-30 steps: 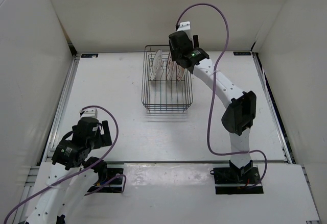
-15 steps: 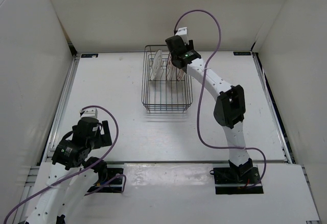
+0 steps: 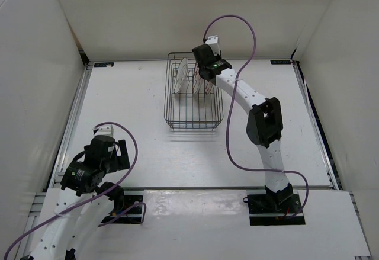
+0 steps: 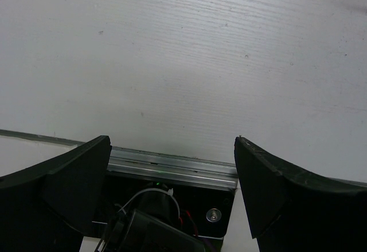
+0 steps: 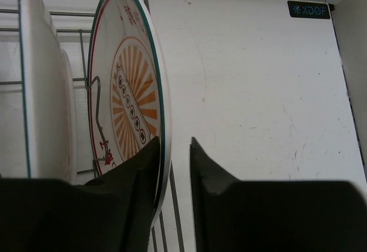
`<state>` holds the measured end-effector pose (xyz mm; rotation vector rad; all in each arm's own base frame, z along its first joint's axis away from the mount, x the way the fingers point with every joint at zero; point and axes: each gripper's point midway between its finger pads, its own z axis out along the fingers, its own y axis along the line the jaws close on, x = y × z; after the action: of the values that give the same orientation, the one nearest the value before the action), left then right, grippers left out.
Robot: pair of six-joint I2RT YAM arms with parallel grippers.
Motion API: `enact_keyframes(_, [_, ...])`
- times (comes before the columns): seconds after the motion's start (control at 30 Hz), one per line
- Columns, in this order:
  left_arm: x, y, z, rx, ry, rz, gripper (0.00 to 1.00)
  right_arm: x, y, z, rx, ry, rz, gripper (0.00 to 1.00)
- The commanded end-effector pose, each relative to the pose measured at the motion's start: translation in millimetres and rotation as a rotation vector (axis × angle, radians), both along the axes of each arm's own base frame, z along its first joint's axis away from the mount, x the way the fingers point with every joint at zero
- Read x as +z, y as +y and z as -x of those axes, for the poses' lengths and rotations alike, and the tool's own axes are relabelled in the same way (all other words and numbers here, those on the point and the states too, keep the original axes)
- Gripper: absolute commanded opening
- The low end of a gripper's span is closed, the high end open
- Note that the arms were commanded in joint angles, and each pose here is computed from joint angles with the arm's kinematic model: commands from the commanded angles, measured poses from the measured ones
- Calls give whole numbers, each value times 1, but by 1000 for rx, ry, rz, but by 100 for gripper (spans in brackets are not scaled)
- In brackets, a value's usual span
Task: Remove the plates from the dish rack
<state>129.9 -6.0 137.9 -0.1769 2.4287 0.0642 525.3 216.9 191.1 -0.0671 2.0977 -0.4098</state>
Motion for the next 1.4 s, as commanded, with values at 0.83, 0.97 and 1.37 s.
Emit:
enact_keyframes(0.83, [4,1,-2,10,-5,-6,100,193,-22,21,-189,-473,83,0])
enact_keyframes(0.97, [5,1,-5,14,-13,-5,100,238,-51,46,-256,-542,49,0])
enact_keyframes(1.37, [2,1,-2,13,9,-14,100,107,-175,133,-326,-296,-510,0])
